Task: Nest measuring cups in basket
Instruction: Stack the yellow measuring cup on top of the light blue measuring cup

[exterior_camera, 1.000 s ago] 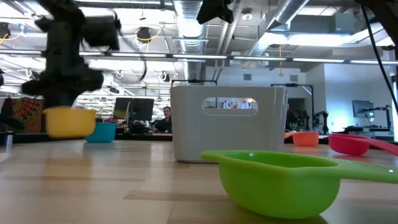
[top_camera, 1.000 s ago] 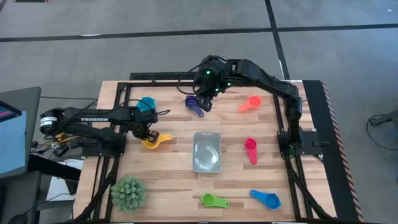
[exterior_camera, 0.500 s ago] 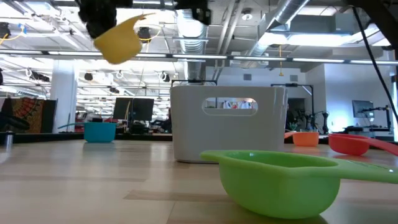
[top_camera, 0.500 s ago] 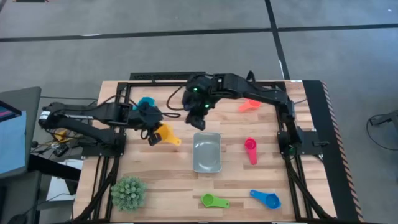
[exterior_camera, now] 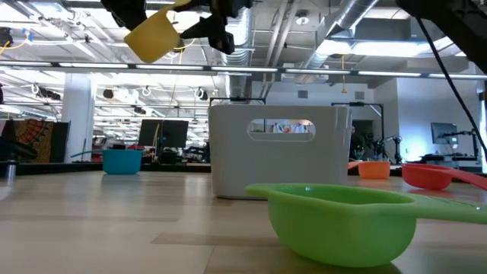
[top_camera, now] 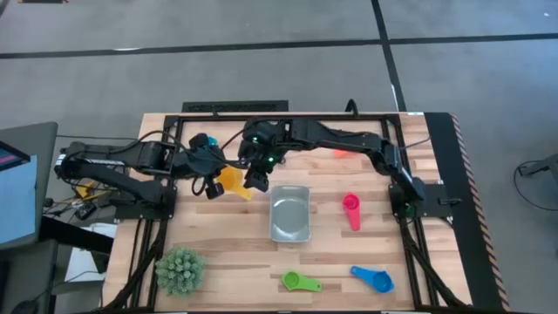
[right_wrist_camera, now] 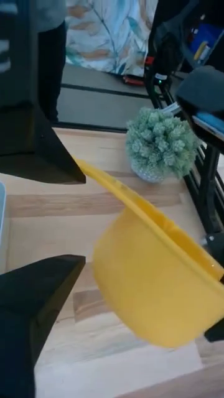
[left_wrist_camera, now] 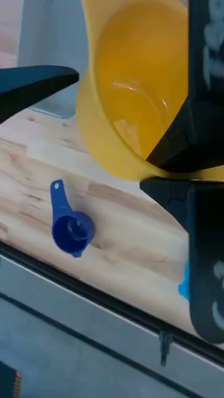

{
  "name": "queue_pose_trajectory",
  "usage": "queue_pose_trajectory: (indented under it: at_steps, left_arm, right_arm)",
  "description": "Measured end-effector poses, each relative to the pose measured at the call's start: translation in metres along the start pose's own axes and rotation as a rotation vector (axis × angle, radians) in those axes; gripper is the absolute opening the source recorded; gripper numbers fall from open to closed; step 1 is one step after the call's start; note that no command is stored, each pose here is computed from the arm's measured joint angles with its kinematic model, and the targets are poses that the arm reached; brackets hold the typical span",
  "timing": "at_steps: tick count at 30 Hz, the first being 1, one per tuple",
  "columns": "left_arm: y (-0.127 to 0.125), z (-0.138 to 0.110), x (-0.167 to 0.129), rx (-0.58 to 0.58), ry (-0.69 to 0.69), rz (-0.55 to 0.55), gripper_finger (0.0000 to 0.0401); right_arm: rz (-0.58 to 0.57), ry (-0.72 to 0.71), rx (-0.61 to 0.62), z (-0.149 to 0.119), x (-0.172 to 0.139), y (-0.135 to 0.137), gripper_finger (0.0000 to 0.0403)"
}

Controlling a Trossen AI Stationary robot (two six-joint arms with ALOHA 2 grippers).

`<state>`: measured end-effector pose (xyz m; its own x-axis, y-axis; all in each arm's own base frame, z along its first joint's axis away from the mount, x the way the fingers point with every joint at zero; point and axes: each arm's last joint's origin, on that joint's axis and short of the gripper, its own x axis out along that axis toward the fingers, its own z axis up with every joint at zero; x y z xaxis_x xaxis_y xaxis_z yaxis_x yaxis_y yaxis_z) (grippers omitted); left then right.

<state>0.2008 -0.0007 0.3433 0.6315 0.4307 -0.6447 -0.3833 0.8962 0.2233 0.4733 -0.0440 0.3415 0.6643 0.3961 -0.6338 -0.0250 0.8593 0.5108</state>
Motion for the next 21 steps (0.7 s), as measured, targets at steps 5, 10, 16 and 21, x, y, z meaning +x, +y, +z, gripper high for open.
queue_pose_trajectory:
  at_steps: [5,10,16,21]
  left_arm:
    - [0.001,-0.003,0.0,0.022,0.023,0.019,0.0]
    - [0.003,-0.002,0.0,-0.016,0.016,0.054,0.0]
    - [0.01,-0.001,0.003,-0.148,0.015,0.099,0.0]
    - [0.013,-0.003,0.005,-0.247,0.035,0.102,0.0]
  right_arm:
    - [-0.149,-0.059,-0.007,0.003,-0.006,-0.004,0.0193]
    - [-0.256,-0.235,-0.116,0.02,-0.033,-0.002,0.0171]
    - [-0.248,-0.317,-0.237,0.029,-0.033,0.002,0.0167]
    - [-0.296,-0.284,-0.344,0.027,-0.02,-0.002,0.0187]
